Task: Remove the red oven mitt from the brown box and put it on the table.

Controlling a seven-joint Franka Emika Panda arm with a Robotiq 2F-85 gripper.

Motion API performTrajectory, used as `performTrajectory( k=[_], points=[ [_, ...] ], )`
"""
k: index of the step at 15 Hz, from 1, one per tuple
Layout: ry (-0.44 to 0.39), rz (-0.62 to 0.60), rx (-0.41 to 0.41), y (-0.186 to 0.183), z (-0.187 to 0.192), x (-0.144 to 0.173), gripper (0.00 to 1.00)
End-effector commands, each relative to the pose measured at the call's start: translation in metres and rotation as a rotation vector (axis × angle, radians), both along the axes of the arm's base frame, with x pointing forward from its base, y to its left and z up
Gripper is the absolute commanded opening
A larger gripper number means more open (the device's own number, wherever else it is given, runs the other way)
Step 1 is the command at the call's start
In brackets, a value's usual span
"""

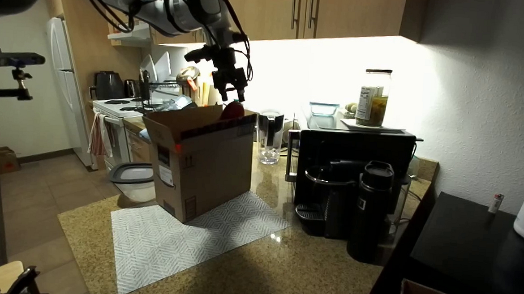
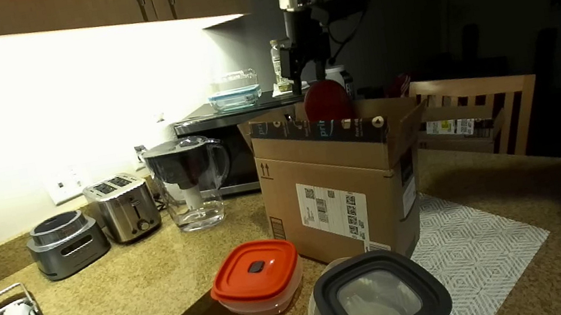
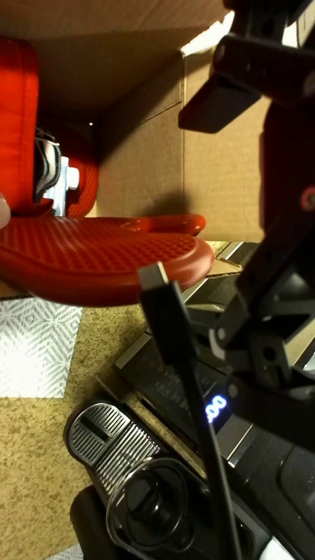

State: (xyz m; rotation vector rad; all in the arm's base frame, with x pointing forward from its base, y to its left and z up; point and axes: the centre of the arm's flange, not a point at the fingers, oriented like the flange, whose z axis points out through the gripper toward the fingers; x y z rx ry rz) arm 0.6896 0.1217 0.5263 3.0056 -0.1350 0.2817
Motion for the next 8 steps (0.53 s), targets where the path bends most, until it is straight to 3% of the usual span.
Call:
performTrajectory(
  k=[1, 8],
  points=[
    [0.033, -0.037, 0.011, -0.007, -0.002, 0.01, 1.0],
    [0.077, -0.08, 0.048, -0.028, -0.005, 0.008, 1.0]
  ],
)
